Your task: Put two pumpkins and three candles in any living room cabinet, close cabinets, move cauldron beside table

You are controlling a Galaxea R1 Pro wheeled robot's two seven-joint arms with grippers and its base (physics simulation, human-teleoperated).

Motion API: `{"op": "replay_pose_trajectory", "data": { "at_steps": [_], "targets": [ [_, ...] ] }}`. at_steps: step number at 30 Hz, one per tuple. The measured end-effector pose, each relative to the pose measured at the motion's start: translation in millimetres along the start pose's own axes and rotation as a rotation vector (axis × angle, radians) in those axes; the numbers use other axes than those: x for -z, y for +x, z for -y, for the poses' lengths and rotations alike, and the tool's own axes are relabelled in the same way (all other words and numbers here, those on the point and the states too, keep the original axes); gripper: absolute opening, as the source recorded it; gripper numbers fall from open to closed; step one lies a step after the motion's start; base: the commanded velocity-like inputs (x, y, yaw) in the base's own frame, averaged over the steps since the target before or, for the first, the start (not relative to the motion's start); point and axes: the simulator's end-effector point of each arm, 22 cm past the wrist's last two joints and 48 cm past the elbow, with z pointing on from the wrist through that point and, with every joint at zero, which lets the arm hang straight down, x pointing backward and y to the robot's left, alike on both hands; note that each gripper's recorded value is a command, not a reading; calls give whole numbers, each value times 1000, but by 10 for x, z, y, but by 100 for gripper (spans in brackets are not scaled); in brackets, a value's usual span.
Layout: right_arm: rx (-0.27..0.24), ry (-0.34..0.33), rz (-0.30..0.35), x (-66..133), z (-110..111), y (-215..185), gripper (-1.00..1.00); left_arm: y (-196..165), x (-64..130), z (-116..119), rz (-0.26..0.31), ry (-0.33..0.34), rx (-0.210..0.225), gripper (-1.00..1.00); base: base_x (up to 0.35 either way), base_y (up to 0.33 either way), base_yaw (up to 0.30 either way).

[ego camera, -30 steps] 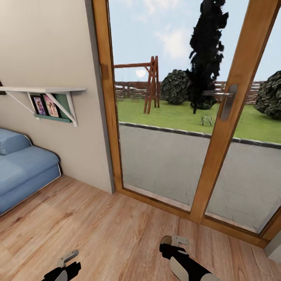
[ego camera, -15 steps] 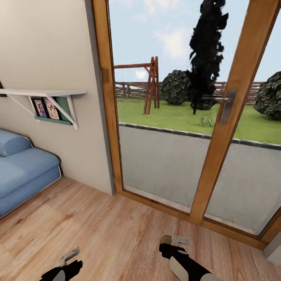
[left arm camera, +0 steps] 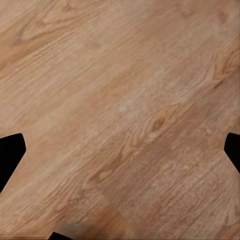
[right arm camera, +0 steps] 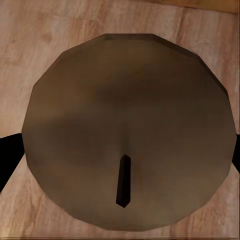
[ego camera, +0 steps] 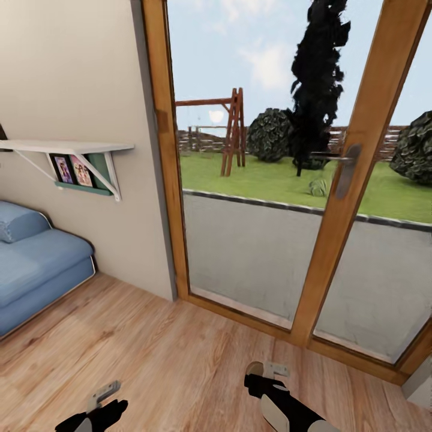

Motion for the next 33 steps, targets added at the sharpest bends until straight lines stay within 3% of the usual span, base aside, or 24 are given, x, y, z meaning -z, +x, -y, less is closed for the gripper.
{"op": "replay_pose_trajectory", "data": {
  "at_steps": [16, 33],
  "targets": [
    [2, -1, 0, 55, -11, -42, -100, -44, 60, 3, 4, -3, -6, 100, -105, -10, 0],
    [1, 0, 0, 52, -6, -40, -100, -34, 56, 16, 3, -2, -7, 100, -270, -159, 0]
  ]
}}
